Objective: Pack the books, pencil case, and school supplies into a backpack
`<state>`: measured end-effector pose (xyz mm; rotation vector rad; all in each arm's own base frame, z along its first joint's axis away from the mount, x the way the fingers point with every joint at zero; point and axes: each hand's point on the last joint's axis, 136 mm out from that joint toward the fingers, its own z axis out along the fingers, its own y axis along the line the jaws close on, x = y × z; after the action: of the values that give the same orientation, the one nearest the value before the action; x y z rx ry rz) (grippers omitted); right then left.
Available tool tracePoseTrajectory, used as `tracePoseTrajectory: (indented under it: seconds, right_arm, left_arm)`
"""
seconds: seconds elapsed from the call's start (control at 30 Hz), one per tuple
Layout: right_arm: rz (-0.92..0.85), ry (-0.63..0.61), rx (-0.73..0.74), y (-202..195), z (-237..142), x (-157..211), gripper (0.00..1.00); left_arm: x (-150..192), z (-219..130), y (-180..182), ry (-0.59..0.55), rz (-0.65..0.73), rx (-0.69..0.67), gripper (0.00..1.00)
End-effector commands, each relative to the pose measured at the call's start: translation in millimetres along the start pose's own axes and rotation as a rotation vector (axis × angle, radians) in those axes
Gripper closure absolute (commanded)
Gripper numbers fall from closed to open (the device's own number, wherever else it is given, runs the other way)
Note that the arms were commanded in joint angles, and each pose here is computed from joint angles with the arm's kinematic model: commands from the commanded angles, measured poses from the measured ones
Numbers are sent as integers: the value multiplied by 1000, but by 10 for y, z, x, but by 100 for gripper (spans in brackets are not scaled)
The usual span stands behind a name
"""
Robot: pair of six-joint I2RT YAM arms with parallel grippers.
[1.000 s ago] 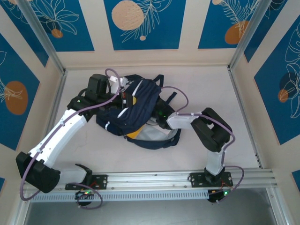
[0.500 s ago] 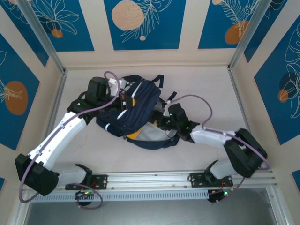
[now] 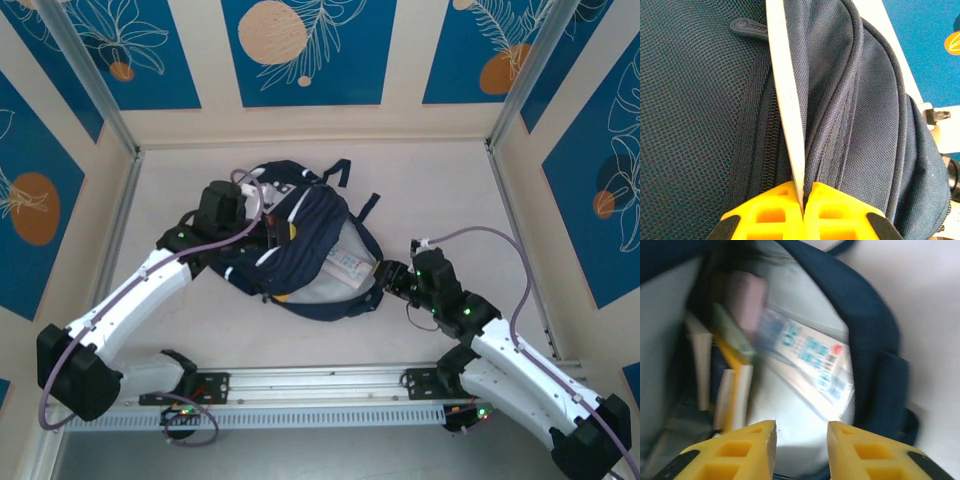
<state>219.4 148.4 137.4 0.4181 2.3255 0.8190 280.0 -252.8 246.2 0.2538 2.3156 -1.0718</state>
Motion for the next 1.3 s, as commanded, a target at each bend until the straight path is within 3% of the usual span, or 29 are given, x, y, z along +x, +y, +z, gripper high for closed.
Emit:
tracePoseTrajectory:
  seconds: [0.0, 0.33, 0.7, 0.9, 1.13, 1.27]
  right_arm:
    - [69, 73, 229, -571, 59, 242, 64]
    - [145, 222, 204, -525, 515, 365, 65]
    - [167, 251, 195, -497, 1025, -48, 64]
    - [145, 145, 257, -492, 808, -257, 54]
    - [99, 47, 334, -710, 339, -197, 49]
    - [79, 26, 296, -697, 145, -131, 50]
  left_arm:
    - [80, 188, 140, 16, -33, -71, 100]
    - [621, 786, 184, 186, -101, -144, 100]
    - [469, 1207, 140, 154, -194, -117, 100]
    - [167, 1494, 70, 104, -228, -80, 100]
    - [-91, 1799, 8, 93, -297, 22, 100]
    - [-158, 1732, -145, 88, -270, 79, 80]
